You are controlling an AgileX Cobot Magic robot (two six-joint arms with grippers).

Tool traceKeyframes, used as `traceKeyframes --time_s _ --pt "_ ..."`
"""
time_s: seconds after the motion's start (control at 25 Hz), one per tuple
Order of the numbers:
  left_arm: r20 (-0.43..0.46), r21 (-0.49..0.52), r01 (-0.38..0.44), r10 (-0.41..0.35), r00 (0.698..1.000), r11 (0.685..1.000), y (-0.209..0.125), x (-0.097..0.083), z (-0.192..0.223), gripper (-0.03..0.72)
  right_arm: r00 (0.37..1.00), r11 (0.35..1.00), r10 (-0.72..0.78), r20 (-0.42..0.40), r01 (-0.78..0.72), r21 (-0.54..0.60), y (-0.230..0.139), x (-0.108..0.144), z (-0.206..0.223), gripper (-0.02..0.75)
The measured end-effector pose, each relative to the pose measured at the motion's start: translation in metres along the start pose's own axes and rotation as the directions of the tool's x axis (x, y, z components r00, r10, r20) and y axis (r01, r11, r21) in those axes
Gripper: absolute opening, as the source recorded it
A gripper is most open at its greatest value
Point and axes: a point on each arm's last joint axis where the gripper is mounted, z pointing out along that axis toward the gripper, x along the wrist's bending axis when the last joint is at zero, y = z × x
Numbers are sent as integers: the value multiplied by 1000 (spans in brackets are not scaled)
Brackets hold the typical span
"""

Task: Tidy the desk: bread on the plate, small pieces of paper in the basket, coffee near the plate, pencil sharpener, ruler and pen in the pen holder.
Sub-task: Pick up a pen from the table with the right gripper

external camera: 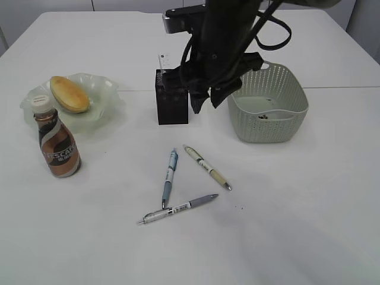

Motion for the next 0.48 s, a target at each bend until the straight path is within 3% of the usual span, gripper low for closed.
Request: traceKeyframes --time_s 0.16,0.32,0.48 --pt "2 2 1 -1 1000 1000 0 0 0 385 999 999 14 -42 -12 52 -3 5 10 281" --pt "2 2 1 -1 1000 1000 0 0 0 384 999 981 -33 -29 37 189 -12 7 46 281" --pt "2 2 1 -1 1000 1000 0 0 0 382 999 970 -53 -11 54 238 -16 7 71 281"
